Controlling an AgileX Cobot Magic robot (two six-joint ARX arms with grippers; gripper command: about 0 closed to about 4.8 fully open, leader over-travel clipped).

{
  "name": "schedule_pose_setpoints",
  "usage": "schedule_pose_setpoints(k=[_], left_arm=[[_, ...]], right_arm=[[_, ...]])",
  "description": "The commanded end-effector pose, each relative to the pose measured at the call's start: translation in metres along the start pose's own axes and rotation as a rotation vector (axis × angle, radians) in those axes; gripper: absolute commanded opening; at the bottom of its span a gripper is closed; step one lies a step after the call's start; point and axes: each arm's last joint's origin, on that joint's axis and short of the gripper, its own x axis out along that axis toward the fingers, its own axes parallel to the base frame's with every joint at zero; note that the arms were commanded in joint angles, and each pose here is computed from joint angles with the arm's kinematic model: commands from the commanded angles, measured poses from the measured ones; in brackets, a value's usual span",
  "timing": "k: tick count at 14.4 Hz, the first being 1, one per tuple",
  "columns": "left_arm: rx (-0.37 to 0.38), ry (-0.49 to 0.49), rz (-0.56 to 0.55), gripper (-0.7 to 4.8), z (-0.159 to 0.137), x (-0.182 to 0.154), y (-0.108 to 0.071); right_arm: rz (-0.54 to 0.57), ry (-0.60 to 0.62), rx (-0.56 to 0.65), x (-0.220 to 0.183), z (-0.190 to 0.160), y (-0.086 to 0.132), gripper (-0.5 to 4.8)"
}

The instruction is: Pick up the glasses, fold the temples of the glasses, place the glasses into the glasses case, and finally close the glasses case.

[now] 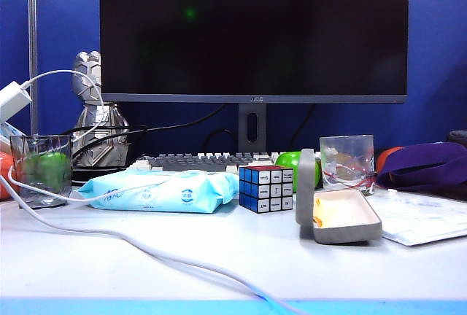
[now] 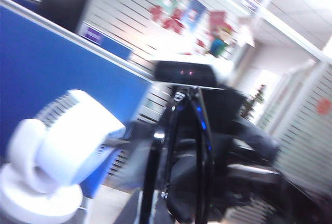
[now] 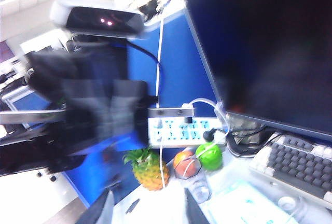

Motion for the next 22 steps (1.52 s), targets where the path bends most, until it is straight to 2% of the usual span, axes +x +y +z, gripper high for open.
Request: schedule_pose_setpoints(k=[1,5,10,11,12,13,14,15,16,17,18,20,22], left_arm=[[0.023,-0.011,-0.007,-0.06,0.003,0.001,-0.003],[0.021,-0.004,-0.013,-0.06,0.002,0.001,-0.004],[0.019,-0.001,-0.016,-0.06,0.002,0.001,-0.004],[0.019,-0.001,-0.016,-0.06,0.002,0.001,-0.004],[0.020,-0.001,-0.016,-0.06,0.002,0.001,-0.004],[0.020,-0.002,-0.015,-0.06,0.002,0.001,-0.004],[0.023,-0.004,-0.013,0.74,0.003,0.001,-0.004],[0.024,-0.005,-0.013,2.77,0.003,0.001,-0.004],[0.048,-0.006,-0.009,4.53,0.003,0.000,-0.003],[0.118,-0.009,-0.005,4.79,0.004,-0.002,-0.002],[0.143,-0.028,0.020,4.79,0.008,-0.008,0.000],[0.160,-0.081,0.120,4.79,0.016,-0.026,0.010],[0.175,-0.097,0.192,4.79,0.017,-0.034,0.016]], right_arm=[[0.035,0.014,0.000,-0.004,0.000,0.007,1.75],[0.084,0.049,0.022,0.010,-0.004,0.002,1.75],[0.093,0.037,0.033,0.022,-0.002,-0.010,1.44],[0.093,0.038,0.033,0.022,-0.002,-0.010,0.98],[0.093,0.038,0.033,0.022,-0.002,-0.010,0.21],[0.093,0.038,0.033,0.022,-0.002,-0.010,-0.01],[0.093,0.038,0.033,0.022,-0.002,-0.010,-0.01],[0.094,0.038,0.032,0.022,-0.002,-0.010,-0.01],[0.094,0.038,0.027,0.021,-0.002,-0.010,-0.01],[0.079,0.036,0.032,0.019,-0.002,-0.012,-0.01],[0.048,0.037,0.046,0.014,-0.001,-0.015,-0.01],[-0.037,0.075,0.129,0.007,-0.007,-0.026,-0.01],[-0.182,0.130,0.188,0.002,-0.019,-0.036,-0.01]])
